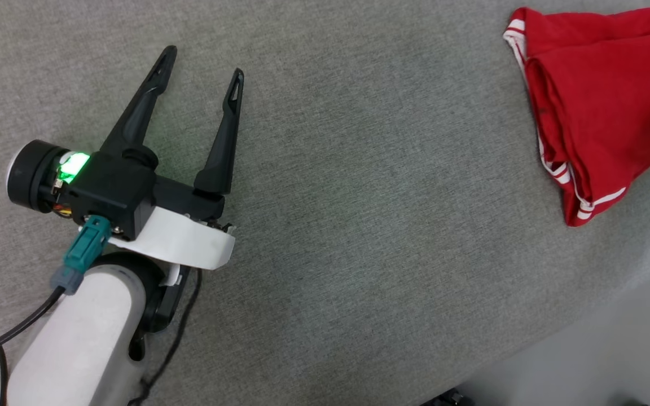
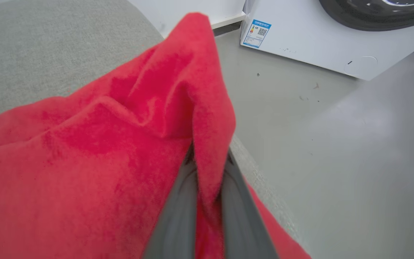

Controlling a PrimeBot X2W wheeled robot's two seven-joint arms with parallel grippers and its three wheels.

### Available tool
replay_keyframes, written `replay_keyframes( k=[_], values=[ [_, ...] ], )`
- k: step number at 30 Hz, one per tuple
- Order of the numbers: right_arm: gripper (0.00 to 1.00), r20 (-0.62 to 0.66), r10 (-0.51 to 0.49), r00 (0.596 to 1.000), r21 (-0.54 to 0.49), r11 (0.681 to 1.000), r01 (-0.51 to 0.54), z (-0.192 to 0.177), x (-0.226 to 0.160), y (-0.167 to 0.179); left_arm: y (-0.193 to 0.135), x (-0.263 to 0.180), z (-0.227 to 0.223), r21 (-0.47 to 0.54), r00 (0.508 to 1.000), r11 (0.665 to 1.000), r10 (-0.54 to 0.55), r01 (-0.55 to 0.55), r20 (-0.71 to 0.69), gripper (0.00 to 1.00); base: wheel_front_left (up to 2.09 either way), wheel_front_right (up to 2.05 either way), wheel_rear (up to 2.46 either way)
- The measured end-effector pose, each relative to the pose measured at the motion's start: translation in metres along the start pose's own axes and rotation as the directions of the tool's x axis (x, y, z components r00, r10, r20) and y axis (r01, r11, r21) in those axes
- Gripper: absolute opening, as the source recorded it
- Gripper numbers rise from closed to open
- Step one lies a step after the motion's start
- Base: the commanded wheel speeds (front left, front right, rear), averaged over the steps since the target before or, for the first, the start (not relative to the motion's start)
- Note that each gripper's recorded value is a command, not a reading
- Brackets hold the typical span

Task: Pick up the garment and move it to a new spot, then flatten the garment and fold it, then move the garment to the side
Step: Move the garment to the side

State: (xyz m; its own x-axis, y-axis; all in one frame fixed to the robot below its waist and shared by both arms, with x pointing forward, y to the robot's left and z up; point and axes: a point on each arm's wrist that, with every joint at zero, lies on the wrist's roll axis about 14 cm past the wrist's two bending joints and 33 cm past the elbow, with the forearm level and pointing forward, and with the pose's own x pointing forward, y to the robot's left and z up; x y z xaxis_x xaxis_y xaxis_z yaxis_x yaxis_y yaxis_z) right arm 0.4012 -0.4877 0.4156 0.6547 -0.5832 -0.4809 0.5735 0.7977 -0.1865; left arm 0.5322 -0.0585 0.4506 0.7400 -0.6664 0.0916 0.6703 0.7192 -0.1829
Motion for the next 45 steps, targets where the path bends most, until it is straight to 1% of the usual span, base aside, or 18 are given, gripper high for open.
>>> replay_keyframes(
  k=[1, 2, 5, 9, 11, 13, 15, 19, 23, 25, 28, 31, 35, 37, 41, 43, 45],
  values=[
    [0.32, -0.001, -0.004, 1.000, -0.002, 1.000, 0.004, -0.004, 0.001, 0.001, 0.001, -0.001, -0.002, -0.003, 1.000, 1.000, 0.003, -0.003, -0.005, 1.00, 0.00, 0.00, 0.00],
    [1.00, 0.010, -0.007, 1.000, -0.002, 1.000, 0.007, -0.005, 0.002, 0.001, 0.002, -0.001, -0.004, -0.004, 1.000, 1.000, 0.007, -0.007, -0.008, 1.00, 0.00, 0.00, 0.00],
    [1.00, 0.049, -0.017, 0.999, 0.000, 1.000, 0.017, -0.007, 0.002, 0.001, 0.004, -0.003, -0.003, -0.003, 1.000, 1.000, 0.019, -0.019, -0.008, 1.00, 0.00, 0.00, 0.00],
    [1.00, 0.136, -0.020, 0.991, -0.001, 1.000, 0.020, 0.005, -0.003, -0.003, 0.003, -0.007, 0.003, -0.006, 1.000, 1.000, 0.031, -0.031, 0.001, 1.00, 0.00, 0.00, 0.00],
    [1.00, 0.171, -0.020, 0.985, 0.017, 1.000, 0.018, 0.012, -0.006, -0.005, 0.000, -0.011, 0.007, -0.014, 0.999, 0.999, 0.036, -0.036, 0.007, 1.00, 0.00, 0.00, 0.00],
    [1.00, 0.207, -0.029, 0.978, 0.062, 0.998, 0.016, 0.019, -0.012, -0.009, -0.002, -0.016, 0.011, -0.026, 0.999, 0.998, 0.052, -0.052, 0.013, 1.00, 0.00, 0.00, 0.00],
    [1.00, 0.223, -0.018, 0.975, 0.069, 0.998, 0.003, 0.017, -0.020, -0.010, -0.006, -0.022, 0.015, -0.039, 0.998, 0.997, 0.066, -0.065, 0.017, 1.00, 0.00, 0.00, 0.00],
    [1.00, 0.258, 0.015, 0.966, 0.090, 0.995, -0.040, 0.012, -0.041, -0.009, -0.014, -0.039, 0.027, -0.065, 0.994, 0.992, 0.106, -0.104, 0.030, 1.00, 0.00, 0.00, 0.00],
    [1.00, 0.312, 0.065, 0.948, 0.109, 0.989, -0.103, 0.008, -0.067, -0.002, -0.017, -0.061, 0.039, -0.068, 0.987, 0.985, 0.160, -0.158, 0.032, 1.00, 0.00, 0.00, 0.00],
    [1.00, 0.326, 0.096, 0.940, 0.114, 0.984, -0.140, 0.000, -0.081, 0.004, -0.017, -0.074, 0.046, -0.059, 0.980, 0.980, 0.194, -0.192, 0.033, 1.00, 0.00, 0.00, 0.00],
    [1.00, 0.342, 0.156, 0.927, 0.122, 0.970, -0.208, -0.012, -0.099, 0.024, -0.012, -0.094, 0.057, -0.043, 0.968, 0.969, 0.247, -0.245, 0.041, 1.00, 0.00, 0.00, 0.00],
    [1.00, 0.351, 0.244, 0.904, 0.119, 0.946, -0.302, -0.018, -0.114, 0.058, 0.000, -0.117, 0.065, -0.021, 0.949, 0.950, 0.312, -0.311, 0.048, 1.00, 0.00, 0.00, 0.00],
    [1.00, 0.379, 0.369, 0.849, 0.107, 0.894, -0.436, -0.010, -0.136, 0.110, 0.013, -0.146, 0.075, 0.005, 0.920, 0.922, 0.387, -0.388, 0.060, 1.00, 0.00, 0.00, 0.00],
    [1.00, 0.390, 0.432, 0.813, 0.080, 0.864, -0.498, -0.007, -0.150, 0.134, 0.022, -0.161, 0.082, 0.022, 0.902, 0.903, 0.426, -0.428, 0.074, 1.00, 0.00, 0.00, 0.00],
    [1.00, 0.448, 0.525, 0.724, 0.016, 0.804, -0.594, 0.017, -0.177, 0.173, 0.038, -0.190, 0.097, 0.053, 0.868, 0.869, 0.486, -0.493, 0.106, 1.00, 0.00, 0.00, 0.00],
    [1.00, 0.467, 0.562, 0.683, -0.010, 0.775, -0.631, 0.024, -0.191, 0.189, 0.045, -0.203, 0.107, 0.065, 0.851, 0.852, 0.509, -0.520, 0.129, 1.00, 0.00, 0.00, 0.00],
    [1.00, 0.484, 0.591, 0.646, -0.048, 0.754, -0.655, 0.032, -0.204, 0.200, 0.055, -0.219, 0.114, 0.080, 0.829, 0.829, 0.539, -0.553, 0.145, 1.00, 0.00, 0.00, 0.00]
  ],
)
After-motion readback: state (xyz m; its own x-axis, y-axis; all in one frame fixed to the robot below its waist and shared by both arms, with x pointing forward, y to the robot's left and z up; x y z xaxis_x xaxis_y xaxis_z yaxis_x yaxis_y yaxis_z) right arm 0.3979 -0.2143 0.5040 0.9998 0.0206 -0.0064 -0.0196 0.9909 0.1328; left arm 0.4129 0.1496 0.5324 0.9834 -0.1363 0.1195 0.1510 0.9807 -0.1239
